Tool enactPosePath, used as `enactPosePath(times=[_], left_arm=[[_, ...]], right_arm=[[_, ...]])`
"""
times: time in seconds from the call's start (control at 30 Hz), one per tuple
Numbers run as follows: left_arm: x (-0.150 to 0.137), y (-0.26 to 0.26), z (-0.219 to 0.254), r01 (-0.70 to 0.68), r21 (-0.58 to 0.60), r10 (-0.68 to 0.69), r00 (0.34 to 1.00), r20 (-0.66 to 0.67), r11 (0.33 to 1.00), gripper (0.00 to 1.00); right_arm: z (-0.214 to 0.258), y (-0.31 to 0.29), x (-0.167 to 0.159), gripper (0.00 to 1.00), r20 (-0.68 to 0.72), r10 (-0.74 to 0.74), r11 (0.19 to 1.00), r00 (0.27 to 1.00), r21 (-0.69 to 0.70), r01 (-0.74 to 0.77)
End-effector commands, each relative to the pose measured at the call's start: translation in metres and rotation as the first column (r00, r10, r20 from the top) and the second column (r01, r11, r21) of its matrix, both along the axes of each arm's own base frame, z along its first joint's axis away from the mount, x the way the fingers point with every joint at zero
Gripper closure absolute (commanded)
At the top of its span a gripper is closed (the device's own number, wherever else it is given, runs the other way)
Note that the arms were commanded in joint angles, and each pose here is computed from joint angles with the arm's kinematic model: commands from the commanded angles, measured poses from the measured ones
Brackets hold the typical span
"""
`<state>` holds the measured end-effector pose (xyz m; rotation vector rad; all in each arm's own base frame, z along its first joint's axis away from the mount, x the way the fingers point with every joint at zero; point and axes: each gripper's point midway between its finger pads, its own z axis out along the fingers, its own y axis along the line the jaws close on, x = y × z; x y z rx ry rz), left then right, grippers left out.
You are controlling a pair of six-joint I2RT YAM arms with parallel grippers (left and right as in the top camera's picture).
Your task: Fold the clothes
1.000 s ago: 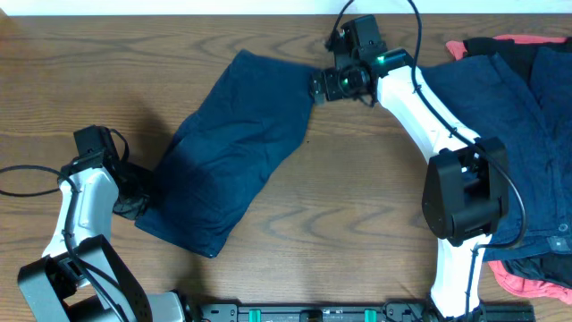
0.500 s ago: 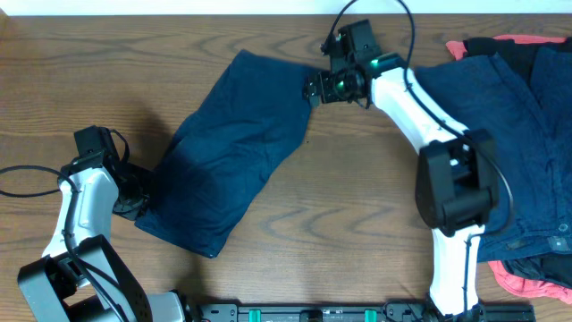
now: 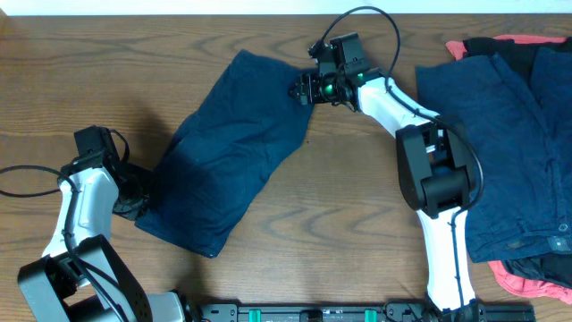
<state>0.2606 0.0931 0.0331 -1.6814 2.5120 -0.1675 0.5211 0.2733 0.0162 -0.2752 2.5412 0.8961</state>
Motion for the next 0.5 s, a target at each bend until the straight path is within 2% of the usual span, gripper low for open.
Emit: enactPosePath(times=[0.0,0.03,0.13,0.27,0.33,0.4,0.47], left_arm=[[0.000,0.004,0.000,-0.007,0.016,0.007,1.000,-0.009,1.000,0.62],[0.002,0.004,0.000,-0.006,0.017,0.006,1.000,-0.003,1.000,0.62],[0.019,-0.006,0.004,0.139,-0.015,-0.137,0.987,0.086,0.990,0.71],[0.030,-0.004,0.011,0.183,0.005,-0.182,0.975,0.127,0.983,0.72],[0.038,-0.002,0.016,0.182,0.019,-0.183,0.971,0.152,0.983,0.72],[0.047,-0.004,0.022,0.208,0.015,-0.207,0.959,0.195,0.978,0.67],[0.056,-0.011,0.030,0.225,-0.020,-0.214,0.946,0.242,0.974,0.56]], right_arm=[[-0.007,-0.002,-0.003,0.93,-0.049,-0.013,1.000,0.999,0.020,0.014],[-0.007,-0.011,-0.001,0.99,-0.060,-0.031,0.999,0.998,0.010,0.031],[0.002,-0.042,-0.002,0.99,-0.100,-0.102,0.994,0.990,-0.054,0.097],[0.025,-0.106,-0.011,0.99,-0.107,-0.270,0.934,0.957,-0.269,0.233],[0.045,-0.136,-0.028,0.99,-0.112,-0.347,0.882,0.931,-0.376,0.283],[0.063,-0.156,-0.049,0.98,-0.129,-0.403,0.838,0.906,-0.451,0.308],[0.078,-0.167,-0.064,0.91,-0.132,-0.442,0.803,0.887,-0.499,0.325]])
